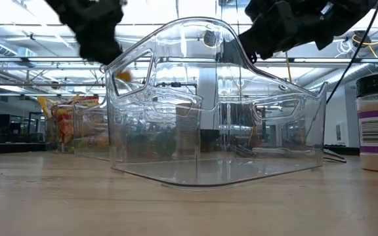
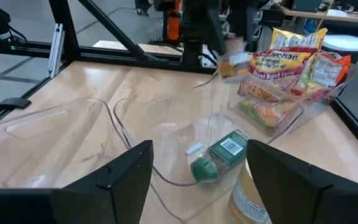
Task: Pick & Place Food Item
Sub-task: Put the brown seasoning bottle into the middle transparent bin
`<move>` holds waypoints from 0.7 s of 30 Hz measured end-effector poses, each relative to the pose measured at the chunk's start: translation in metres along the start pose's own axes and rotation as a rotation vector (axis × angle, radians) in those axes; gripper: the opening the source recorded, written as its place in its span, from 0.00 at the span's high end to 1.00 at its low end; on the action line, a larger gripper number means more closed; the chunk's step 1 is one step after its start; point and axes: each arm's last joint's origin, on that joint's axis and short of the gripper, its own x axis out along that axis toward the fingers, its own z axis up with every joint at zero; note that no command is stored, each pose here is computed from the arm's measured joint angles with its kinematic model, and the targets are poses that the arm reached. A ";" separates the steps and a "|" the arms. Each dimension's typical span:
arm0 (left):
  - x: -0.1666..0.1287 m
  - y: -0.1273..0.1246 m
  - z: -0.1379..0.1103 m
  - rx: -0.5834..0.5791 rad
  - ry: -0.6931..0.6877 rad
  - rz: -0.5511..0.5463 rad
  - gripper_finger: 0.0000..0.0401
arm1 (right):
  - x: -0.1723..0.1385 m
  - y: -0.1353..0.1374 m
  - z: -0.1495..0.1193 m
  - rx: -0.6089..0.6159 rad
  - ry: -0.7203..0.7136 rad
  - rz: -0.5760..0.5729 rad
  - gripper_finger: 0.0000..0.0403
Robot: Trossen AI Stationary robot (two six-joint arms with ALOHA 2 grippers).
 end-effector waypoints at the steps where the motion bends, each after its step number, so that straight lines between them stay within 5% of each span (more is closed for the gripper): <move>1: 0.000 0.003 -0.005 -0.020 0.054 0.016 0.56 | 0.000 0.000 0.000 0.000 -0.001 0.000 0.38; 7: 0.018 0.011 -0.016 -0.058 0.229 0.070 0.56 | 0.000 0.000 0.000 -0.004 -0.003 -0.002 0.39; 21: 0.075 0.015 -0.034 -0.054 0.327 0.042 0.56 | 0.000 0.000 -0.002 0.000 0.019 0.000 0.39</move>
